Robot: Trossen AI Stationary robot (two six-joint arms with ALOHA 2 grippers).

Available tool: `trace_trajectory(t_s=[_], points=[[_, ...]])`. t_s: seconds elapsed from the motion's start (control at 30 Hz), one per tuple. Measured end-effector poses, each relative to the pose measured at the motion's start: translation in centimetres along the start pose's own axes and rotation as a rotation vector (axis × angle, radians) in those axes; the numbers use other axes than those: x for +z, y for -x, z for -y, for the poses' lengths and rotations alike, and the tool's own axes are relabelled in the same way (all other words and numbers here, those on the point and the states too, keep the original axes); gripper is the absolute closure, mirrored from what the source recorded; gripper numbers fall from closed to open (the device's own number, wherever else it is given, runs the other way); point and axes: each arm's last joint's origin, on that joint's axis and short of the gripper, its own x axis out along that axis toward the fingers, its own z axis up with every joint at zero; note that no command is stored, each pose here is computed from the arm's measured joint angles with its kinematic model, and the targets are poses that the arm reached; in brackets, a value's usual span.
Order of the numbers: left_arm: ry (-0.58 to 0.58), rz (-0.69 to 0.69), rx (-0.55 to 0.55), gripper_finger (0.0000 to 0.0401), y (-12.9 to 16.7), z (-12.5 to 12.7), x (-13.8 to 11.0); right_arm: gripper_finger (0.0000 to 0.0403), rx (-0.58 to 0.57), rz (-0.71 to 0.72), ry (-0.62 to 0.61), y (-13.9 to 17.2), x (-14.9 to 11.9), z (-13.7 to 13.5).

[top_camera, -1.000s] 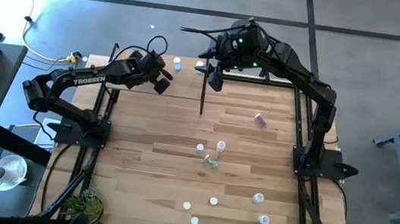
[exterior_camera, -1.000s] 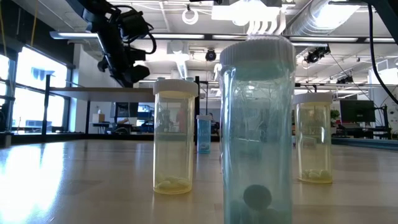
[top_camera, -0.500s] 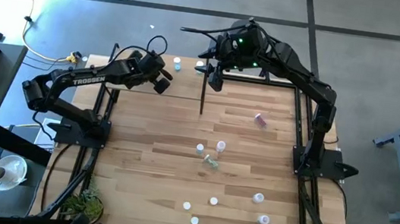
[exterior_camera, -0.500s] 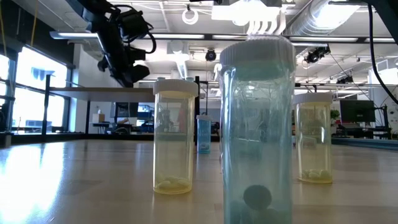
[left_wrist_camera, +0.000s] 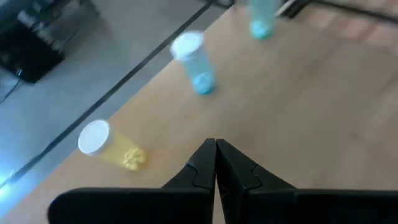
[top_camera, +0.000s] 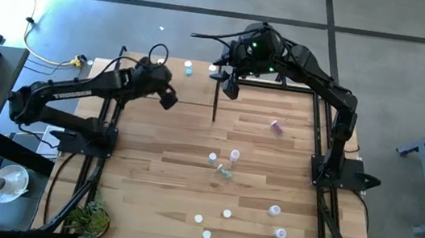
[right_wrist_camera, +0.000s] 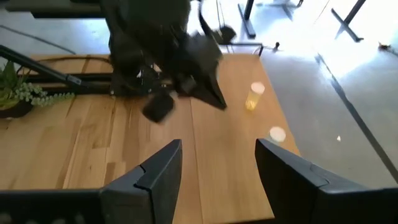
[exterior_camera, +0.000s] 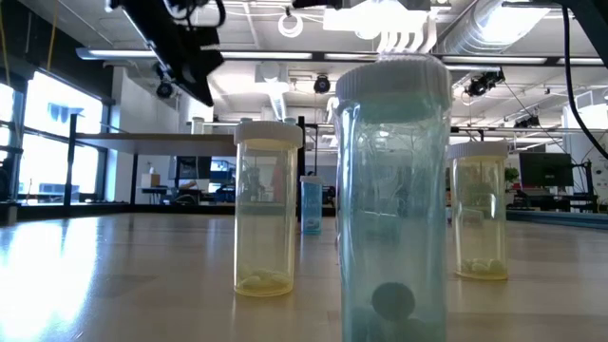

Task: Pick and place medicine bottles onto shelf by color
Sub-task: Put the top white pill bottle on the shelf

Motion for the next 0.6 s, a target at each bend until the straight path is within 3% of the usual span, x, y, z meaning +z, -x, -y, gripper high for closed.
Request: trace_trajectory(t_s=[0.27,0.47,0.6], points=[[-0.004,0.096,-0.117,0.0401,3.9,1.2,-1.0,0.0208,-0.053,-0.052,-0.026,2.6,-0.3,-0.4],[0.038,0.167,-0.199,0.0401,4.1,2.5,-3.8,0.0208,-0.032,-0.142,-0.071,5.4,-1.2,-1.1],[0.066,0.254,-0.283,0.0401,4.1,3.4,-4.8,0.0208,-0.014,-0.258,-0.13,5.6,-2.3,-1.4]])
